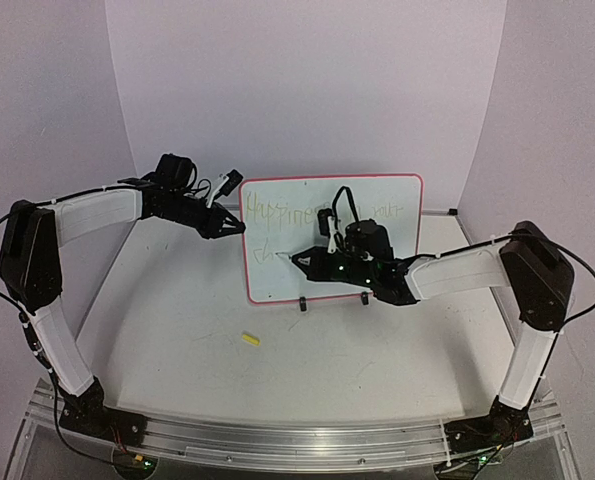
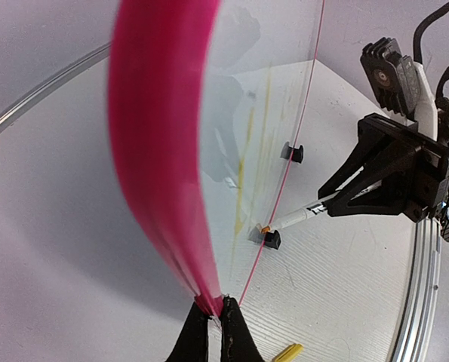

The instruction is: Write a sentence on the whiteboard

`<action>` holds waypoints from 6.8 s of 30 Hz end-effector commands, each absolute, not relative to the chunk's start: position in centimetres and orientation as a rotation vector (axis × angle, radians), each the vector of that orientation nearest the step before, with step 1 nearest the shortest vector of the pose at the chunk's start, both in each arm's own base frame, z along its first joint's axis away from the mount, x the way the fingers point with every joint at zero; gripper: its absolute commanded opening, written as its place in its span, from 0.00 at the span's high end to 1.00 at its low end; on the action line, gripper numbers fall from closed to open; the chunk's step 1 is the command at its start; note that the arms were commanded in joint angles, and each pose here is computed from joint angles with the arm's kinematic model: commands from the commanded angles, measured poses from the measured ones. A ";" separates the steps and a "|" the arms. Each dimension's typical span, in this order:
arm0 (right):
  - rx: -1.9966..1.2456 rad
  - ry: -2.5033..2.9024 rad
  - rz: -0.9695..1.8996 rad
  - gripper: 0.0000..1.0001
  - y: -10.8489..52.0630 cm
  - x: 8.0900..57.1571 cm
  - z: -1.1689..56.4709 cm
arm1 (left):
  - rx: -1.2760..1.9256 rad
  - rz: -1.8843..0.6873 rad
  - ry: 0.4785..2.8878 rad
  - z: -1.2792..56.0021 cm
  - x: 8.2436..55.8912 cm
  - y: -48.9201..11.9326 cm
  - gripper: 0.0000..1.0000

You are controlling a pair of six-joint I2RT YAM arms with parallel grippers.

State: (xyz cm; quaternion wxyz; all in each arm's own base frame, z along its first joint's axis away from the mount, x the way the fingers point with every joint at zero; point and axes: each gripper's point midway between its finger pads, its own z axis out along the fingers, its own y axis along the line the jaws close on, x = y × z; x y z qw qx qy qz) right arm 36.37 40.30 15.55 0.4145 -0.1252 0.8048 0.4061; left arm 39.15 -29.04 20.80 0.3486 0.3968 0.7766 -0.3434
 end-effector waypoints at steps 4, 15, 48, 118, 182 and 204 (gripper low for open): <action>-0.279 2.027 0.991 1.00 39.7 37.1 14.8 | 1.077 -0.883 1.927 23.0 38.5 -29.7 1.00; -0.242 2.002 0.951 1.00 38.5 37.1 16.0 | 1.077 -0.888 1.927 23.0 38.5 -29.7 1.00; -0.311 1.902 1.039 1.00 38.8 35.7 20.5 | 1.076 -0.885 1.928 23.0 38.5 -29.7 1.00; -0.306 2.006 0.981 1.00 38.8 34.7 17.0 | 1.074 -0.883 1.915 23.6 38.3 -29.6 1.00; -0.274 1.959 0.855 1.00 39.0 37.2 18.2 | 1.075 -0.887 1.922 23.3 38.4 -29.7 1.00; -0.231 1.973 0.889 1.00 36.4 35.3 18.4 | 1.074 -0.886 1.924 23.3 38.3 -29.6 1.00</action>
